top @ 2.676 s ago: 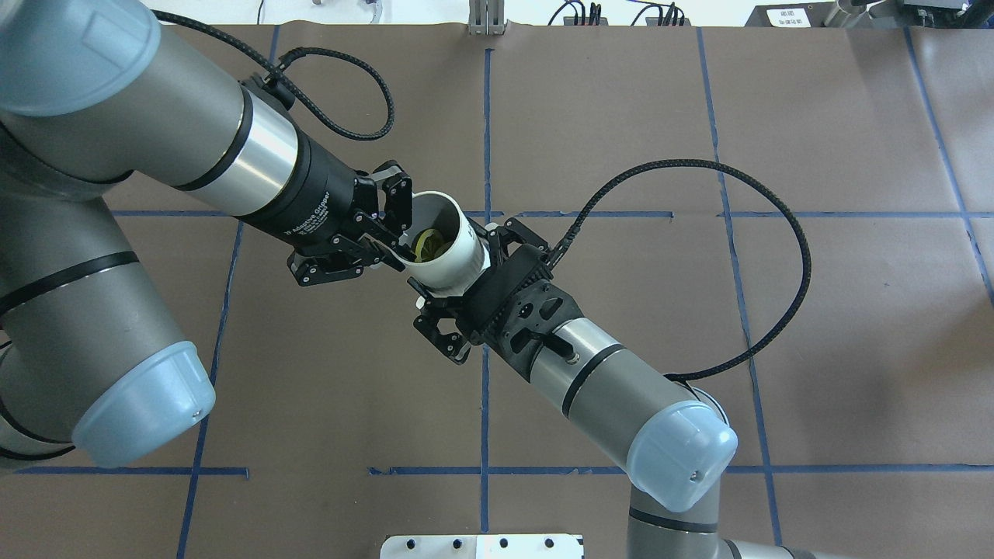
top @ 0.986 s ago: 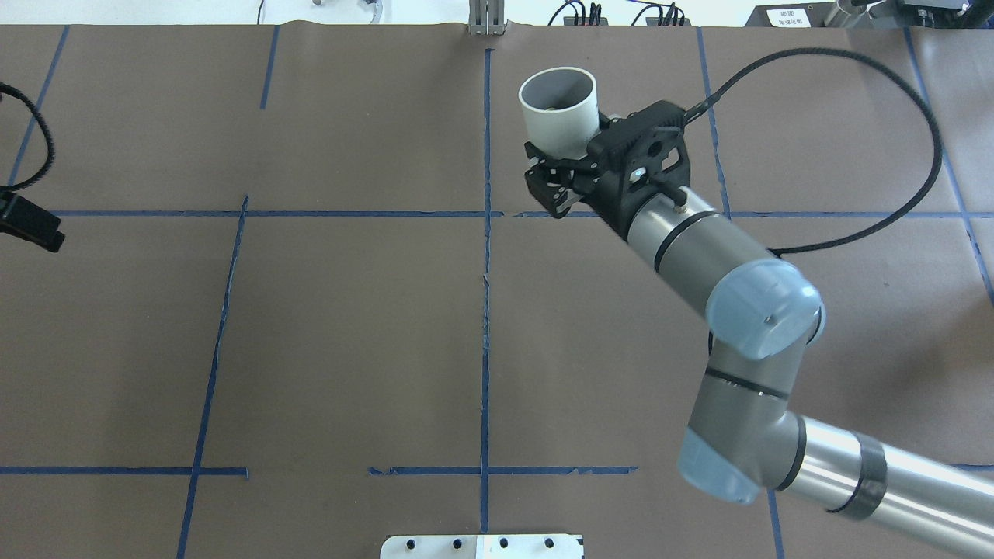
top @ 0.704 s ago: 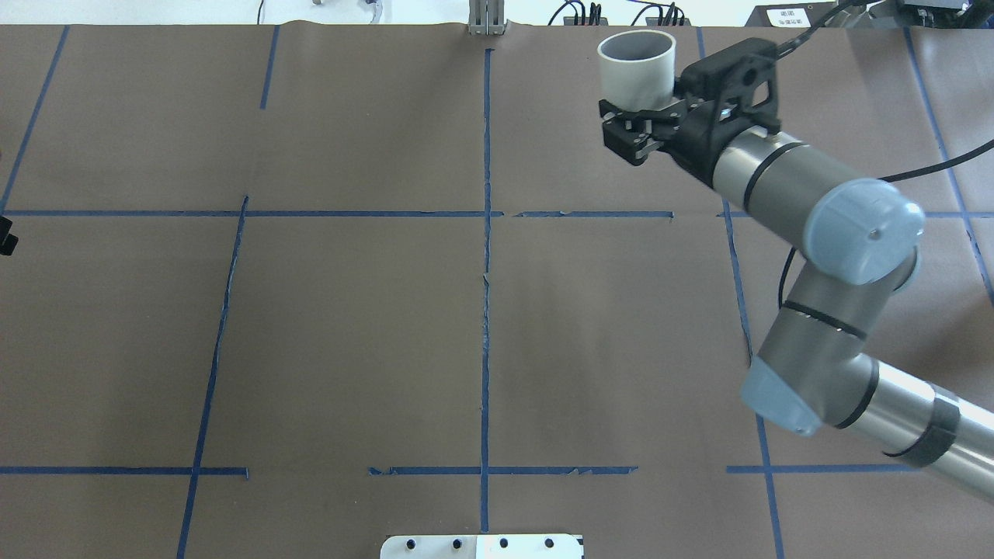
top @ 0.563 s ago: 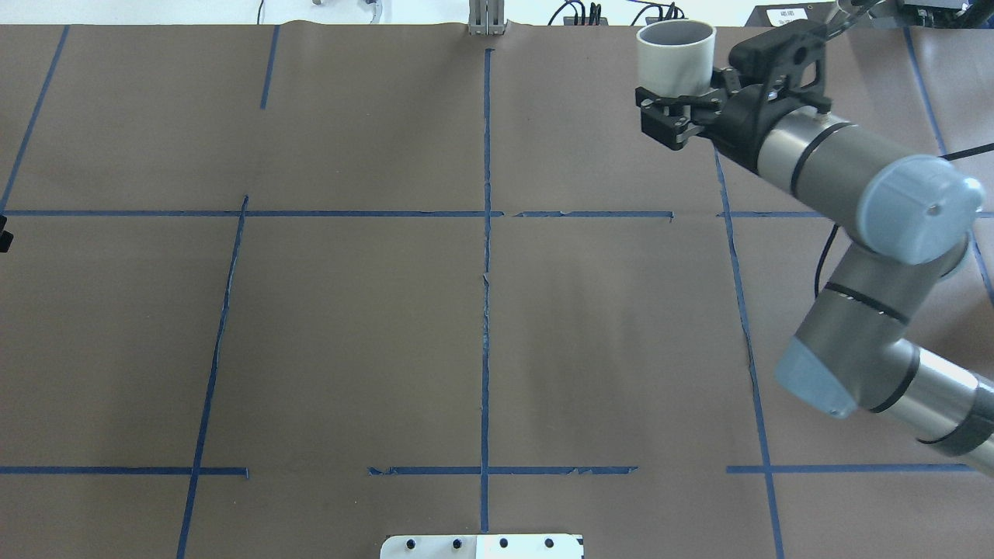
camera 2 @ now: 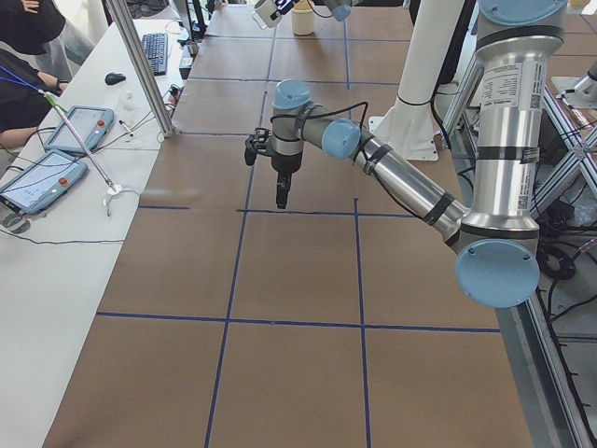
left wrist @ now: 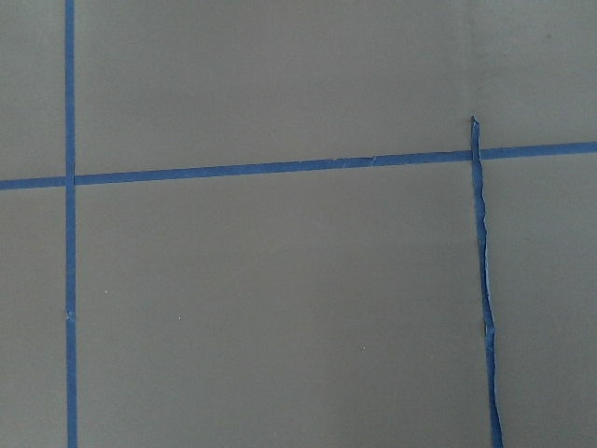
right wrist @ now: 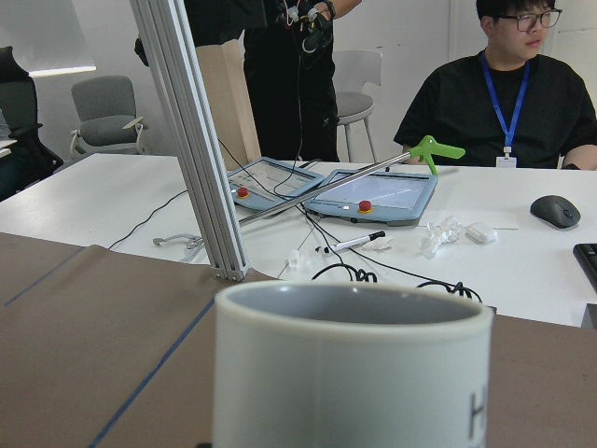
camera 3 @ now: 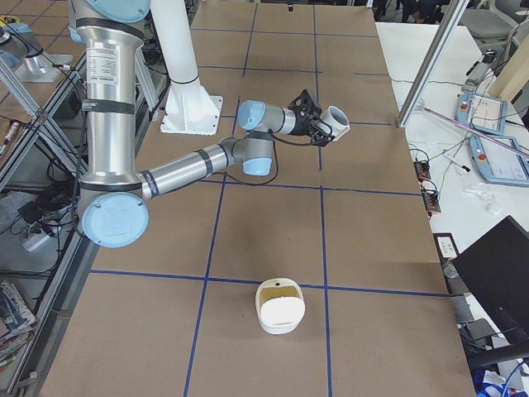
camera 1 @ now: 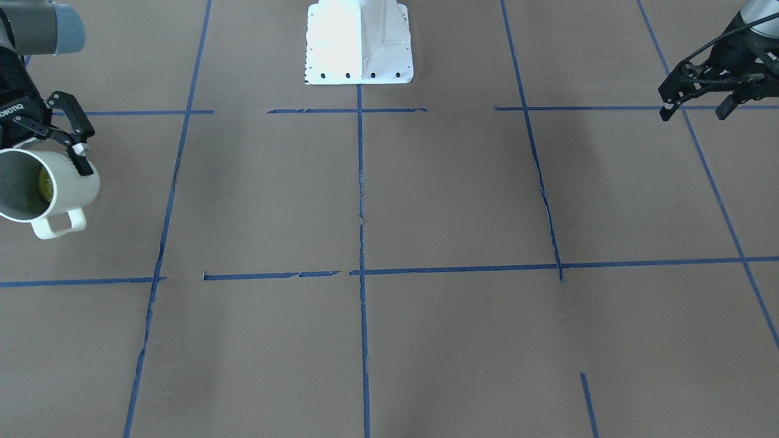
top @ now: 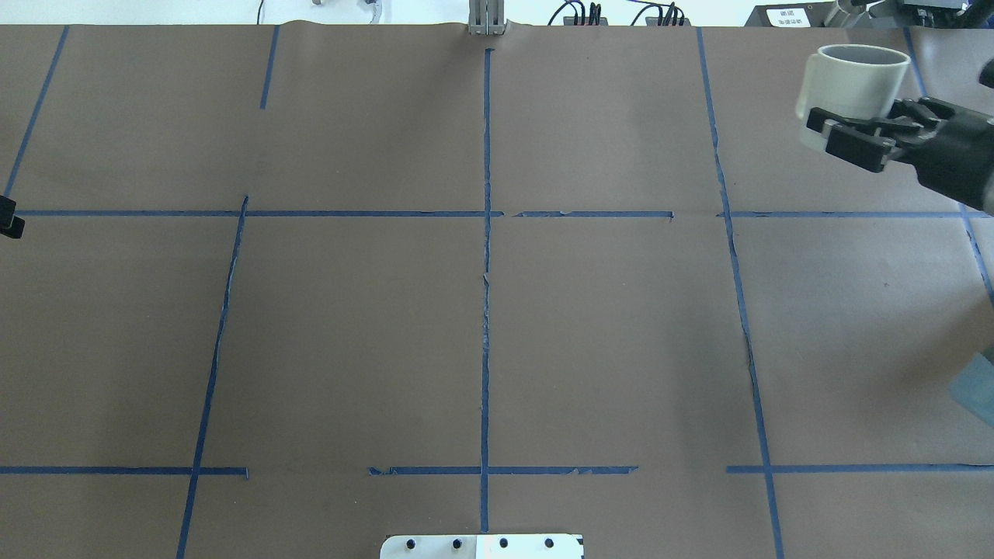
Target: Left arm hands cup to right arm to dump lemon
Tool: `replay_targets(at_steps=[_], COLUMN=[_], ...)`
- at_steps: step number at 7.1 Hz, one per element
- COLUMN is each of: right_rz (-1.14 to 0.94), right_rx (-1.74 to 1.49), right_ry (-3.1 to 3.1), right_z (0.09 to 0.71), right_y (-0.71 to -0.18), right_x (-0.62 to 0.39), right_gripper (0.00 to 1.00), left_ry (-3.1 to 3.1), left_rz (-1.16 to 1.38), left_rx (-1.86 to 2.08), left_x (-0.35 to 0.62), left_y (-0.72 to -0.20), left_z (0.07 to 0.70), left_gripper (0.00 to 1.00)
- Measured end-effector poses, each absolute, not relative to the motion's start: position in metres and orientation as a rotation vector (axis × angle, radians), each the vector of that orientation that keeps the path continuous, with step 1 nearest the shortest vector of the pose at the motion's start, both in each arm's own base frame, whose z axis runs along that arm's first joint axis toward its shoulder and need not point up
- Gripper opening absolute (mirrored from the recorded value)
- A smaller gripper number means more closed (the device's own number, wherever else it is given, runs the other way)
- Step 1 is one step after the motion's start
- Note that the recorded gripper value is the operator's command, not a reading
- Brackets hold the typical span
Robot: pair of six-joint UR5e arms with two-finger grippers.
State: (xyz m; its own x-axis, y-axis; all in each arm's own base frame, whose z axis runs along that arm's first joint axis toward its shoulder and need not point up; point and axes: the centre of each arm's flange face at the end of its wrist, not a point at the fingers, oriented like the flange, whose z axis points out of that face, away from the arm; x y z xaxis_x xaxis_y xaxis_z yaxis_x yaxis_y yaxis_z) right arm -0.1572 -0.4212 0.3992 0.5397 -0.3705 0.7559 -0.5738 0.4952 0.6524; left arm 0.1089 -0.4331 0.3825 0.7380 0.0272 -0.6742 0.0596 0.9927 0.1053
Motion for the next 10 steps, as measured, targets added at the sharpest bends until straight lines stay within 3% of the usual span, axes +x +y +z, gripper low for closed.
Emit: replay_targets(at_steps=[6, 10], right_rz=[0.414, 0.784], right_rx=[1.092, 0.831], right_ry=[-1.306, -1.611], right_z=[0.637, 0.707], right_y=[-0.279, -0.237], right_x=[-0.031, 0.008], right_gripper=[0.02, 0.02], left_ry=[0.747, 0.753], left_rz=[-0.025, -0.021], left_rx=[0.125, 0.137], left_x=[0.111, 0.113], left_y=[-0.435, -0.437], left_z=[0.379, 0.373], left_gripper=[1.00, 1.00])
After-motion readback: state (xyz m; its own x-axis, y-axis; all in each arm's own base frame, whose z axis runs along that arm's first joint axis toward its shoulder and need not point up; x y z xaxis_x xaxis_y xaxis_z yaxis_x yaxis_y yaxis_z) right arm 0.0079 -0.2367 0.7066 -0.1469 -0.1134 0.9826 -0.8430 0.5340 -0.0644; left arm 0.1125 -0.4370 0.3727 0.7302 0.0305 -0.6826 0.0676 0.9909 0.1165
